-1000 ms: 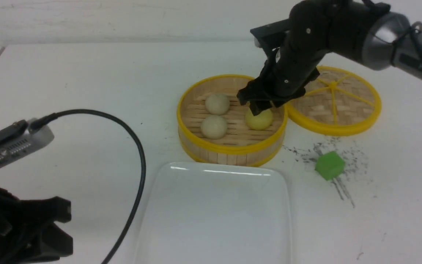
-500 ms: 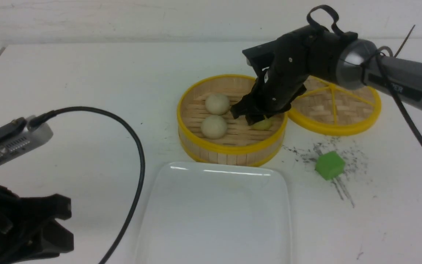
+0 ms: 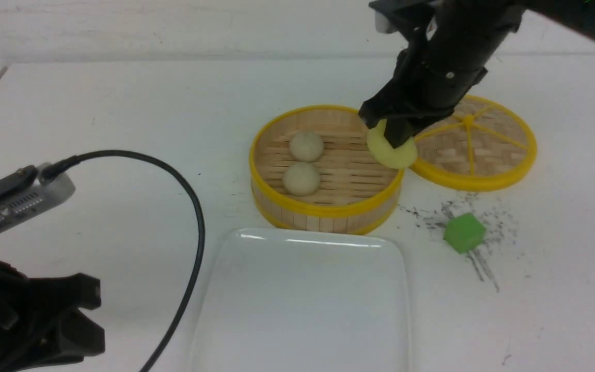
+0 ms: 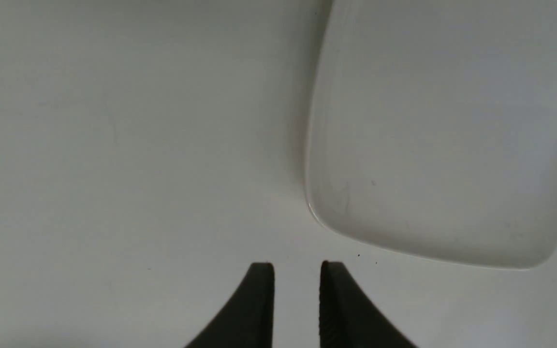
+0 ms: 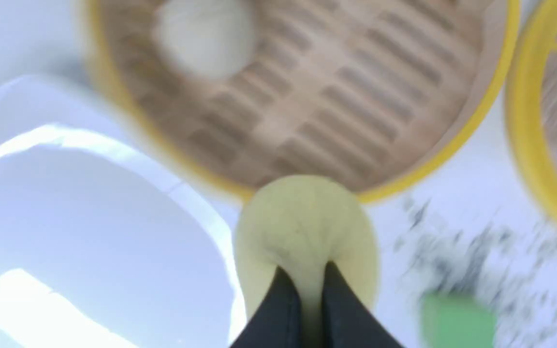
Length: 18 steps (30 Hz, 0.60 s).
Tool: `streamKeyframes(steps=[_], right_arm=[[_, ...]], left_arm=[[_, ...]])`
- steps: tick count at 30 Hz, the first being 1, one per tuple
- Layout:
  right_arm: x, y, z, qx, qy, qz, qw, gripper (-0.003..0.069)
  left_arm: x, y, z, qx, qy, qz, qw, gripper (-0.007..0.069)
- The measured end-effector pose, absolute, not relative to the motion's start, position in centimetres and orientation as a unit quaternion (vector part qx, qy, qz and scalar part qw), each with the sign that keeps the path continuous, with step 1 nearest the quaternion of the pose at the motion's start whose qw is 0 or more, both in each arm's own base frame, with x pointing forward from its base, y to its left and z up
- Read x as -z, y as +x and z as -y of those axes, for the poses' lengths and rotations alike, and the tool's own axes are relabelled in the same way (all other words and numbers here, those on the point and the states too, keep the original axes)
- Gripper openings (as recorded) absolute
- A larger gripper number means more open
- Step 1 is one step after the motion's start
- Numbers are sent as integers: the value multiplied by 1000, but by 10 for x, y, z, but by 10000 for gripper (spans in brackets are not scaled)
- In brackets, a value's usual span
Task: Put the steamed buns into the plate on the white tablecloth.
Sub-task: 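Move the steamed bun from the bamboo steamer onto the white plate with the right gripper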
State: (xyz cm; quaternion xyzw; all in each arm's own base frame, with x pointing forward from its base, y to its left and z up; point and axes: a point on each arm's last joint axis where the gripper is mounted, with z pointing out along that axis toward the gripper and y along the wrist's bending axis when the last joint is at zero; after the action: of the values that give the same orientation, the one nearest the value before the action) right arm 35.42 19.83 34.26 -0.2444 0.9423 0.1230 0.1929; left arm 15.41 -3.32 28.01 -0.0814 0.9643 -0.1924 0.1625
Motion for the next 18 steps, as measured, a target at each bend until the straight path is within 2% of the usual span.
streamKeyframes(steps=[1, 4, 7, 9, 13, 16, 17, 18], right_arm=[[-349, 340, -198, -142, -247, -940, 187, 16], [-339, 317, -205, -164, -258, -940, 149, 16], [-306, 293, -216, -161, -277, -944, 84, 18], [-288, 284, -223, -156, -286, -943, 67, 21], [-238, 277, -246, -141, -299, -939, 91, 52], [-222, 279, -253, -135, -298, -939, 108, 96], [-210, 281, -258, -133, -292, -941, 109, 150], [-209, 281, -259, -133, -291, -941, 109, 158]], left_arm=[[-280, 154, 33, 192, -81, -964, 163, 173], [-280, 154, 33, 192, -81, -964, 163, 178], [-280, 154, 33, 192, -81, -964, 164, 180], [-280, 155, 33, 192, -82, -964, 165, 180], [-281, 157, 33, 191, -84, -962, 178, 181], [-281, 158, 32, 191, -86, -960, 186, 181], [-282, 159, 32, 191, -86, -959, 189, 182], [-282, 159, 32, 191, -86, -959, 190, 182]])
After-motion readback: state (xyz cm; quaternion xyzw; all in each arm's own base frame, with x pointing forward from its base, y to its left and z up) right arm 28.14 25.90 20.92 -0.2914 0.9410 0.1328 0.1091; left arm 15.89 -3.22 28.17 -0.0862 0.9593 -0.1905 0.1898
